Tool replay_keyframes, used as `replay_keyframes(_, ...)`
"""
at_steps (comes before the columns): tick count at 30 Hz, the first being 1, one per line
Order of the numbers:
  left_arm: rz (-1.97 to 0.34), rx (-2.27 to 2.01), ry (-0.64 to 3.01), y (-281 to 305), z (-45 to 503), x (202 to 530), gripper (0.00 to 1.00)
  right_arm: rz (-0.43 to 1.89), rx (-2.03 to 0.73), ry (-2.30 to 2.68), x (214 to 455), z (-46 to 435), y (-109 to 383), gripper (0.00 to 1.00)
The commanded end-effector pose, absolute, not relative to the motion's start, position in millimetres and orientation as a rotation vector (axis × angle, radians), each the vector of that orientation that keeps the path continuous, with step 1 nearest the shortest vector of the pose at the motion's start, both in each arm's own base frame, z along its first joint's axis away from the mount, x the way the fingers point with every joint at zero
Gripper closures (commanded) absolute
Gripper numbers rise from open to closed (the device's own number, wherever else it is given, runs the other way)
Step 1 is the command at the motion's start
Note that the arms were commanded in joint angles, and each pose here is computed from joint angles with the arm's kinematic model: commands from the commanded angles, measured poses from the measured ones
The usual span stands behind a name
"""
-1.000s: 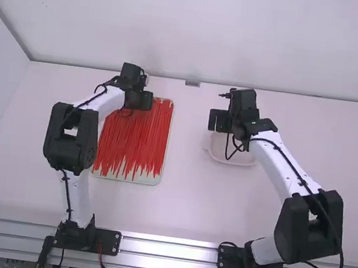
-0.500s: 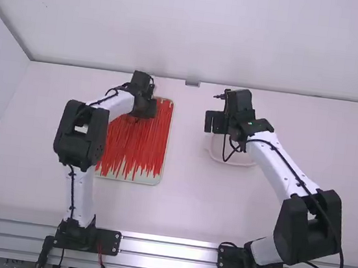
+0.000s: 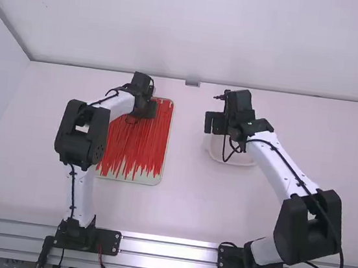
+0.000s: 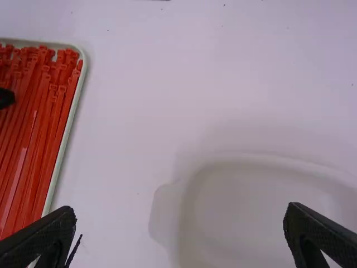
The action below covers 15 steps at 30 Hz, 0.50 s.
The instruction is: Fasten the cable tie
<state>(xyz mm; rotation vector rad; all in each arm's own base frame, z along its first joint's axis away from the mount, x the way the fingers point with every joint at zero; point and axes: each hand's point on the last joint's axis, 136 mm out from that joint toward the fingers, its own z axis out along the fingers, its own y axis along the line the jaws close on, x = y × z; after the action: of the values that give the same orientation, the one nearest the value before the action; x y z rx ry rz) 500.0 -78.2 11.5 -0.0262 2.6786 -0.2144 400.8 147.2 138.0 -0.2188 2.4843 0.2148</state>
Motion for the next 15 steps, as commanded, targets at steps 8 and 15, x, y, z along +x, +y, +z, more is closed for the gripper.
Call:
replay_keyframes(8, -0.146, -0.054, 2.667, -66.6, 10.6, 505.4, 0.80, 0.217, -0.214, 2.482, 404.8, 143.0, 148.0, 0.01)
replay_keyframes(15, -0.147, -0.052, 2.667, -67.3, 9.7, 504.8, 0.80, 0.217, -0.215, 2.482, 404.7, 143.1, 148.3, 0.00)
